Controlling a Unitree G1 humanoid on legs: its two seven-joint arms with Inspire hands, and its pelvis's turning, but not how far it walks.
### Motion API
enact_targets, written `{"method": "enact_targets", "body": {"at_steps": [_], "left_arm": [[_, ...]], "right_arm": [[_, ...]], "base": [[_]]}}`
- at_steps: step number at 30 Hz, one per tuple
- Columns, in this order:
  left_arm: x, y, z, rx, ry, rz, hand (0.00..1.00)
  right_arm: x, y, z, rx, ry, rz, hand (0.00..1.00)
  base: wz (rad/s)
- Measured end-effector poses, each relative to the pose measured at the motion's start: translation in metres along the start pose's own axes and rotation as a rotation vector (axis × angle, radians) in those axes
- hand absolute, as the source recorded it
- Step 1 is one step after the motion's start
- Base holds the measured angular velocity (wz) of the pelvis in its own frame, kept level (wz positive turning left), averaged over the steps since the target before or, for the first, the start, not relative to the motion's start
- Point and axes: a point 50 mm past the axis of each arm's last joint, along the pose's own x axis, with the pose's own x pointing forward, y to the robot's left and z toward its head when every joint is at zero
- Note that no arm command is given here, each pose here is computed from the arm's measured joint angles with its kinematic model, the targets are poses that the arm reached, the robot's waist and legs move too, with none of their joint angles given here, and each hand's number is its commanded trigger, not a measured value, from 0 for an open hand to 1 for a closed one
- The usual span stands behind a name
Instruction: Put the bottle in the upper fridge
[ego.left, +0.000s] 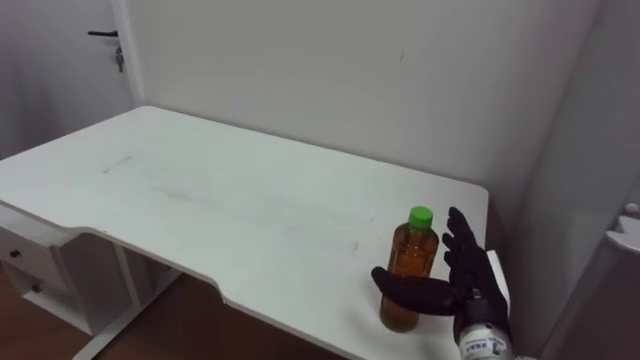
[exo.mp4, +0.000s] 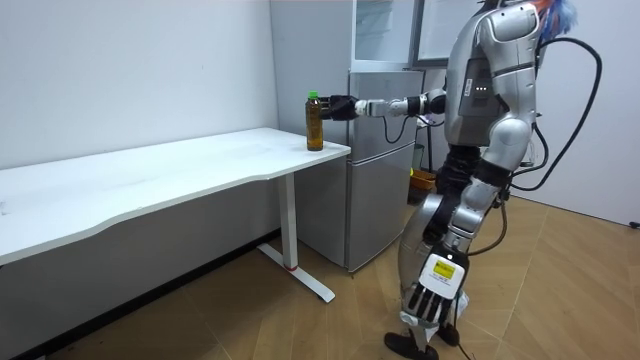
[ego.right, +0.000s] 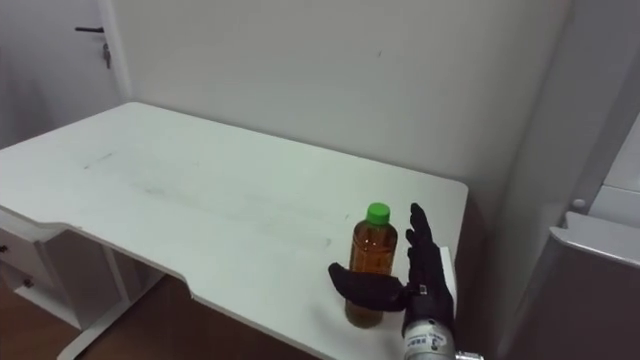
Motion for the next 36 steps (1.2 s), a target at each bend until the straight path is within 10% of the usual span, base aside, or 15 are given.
{"method": "enact_targets", "body": {"at_steps": [36], "left_arm": [[0.000,0.010,0.008,-0.012,-0.014,0.023,0.00]], "right_arm": [[0.012,-0.011,-0.036,-0.087,0.216,-0.090,0.00]], "base": [[0.05]]}}
